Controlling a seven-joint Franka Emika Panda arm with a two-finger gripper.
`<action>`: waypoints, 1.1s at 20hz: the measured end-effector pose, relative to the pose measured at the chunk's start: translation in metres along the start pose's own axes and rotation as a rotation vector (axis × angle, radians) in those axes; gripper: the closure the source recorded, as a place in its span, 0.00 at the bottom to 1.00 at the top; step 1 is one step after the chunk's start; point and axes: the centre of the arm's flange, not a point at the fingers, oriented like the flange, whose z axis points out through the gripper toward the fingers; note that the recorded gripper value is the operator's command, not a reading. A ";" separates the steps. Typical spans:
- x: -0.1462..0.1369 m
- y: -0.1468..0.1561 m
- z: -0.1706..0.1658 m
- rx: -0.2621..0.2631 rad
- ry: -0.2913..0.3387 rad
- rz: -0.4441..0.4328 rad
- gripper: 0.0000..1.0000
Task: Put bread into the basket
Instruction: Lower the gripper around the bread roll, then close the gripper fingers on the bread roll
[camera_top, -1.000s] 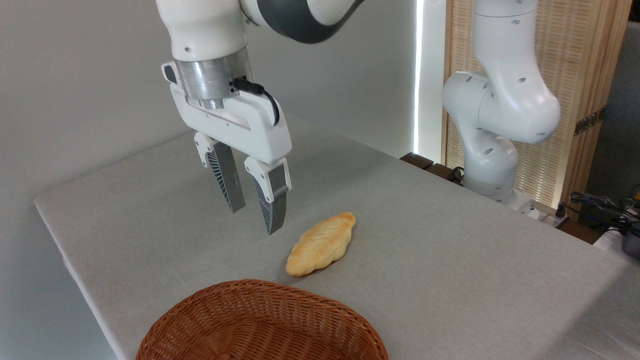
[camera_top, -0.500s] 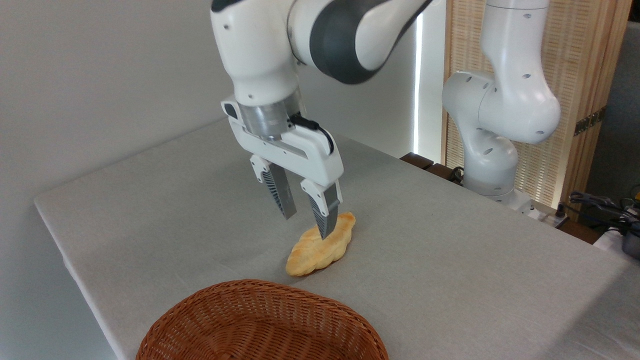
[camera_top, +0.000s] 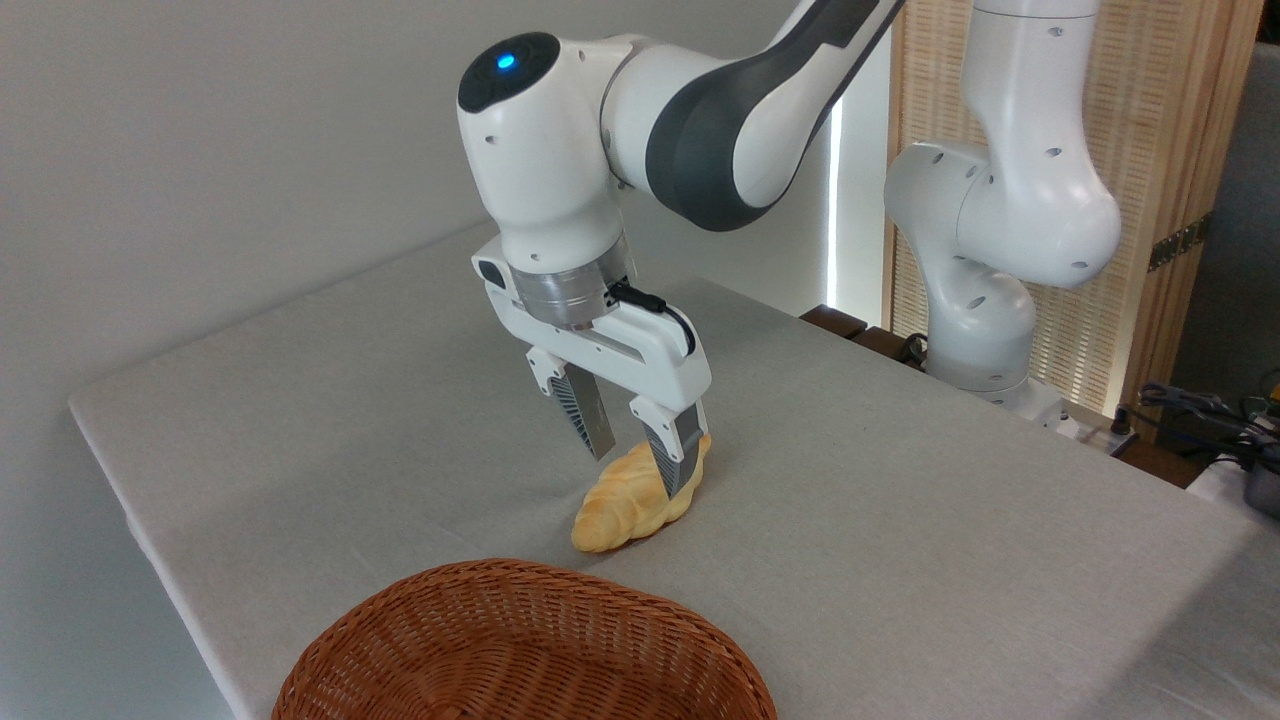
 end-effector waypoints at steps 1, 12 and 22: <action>0.001 -0.001 0.003 0.001 0.000 -0.001 0.00; 0.016 -0.003 0.027 0.000 -0.014 0.011 0.60; 0.017 -0.003 0.024 0.004 -0.008 0.013 0.60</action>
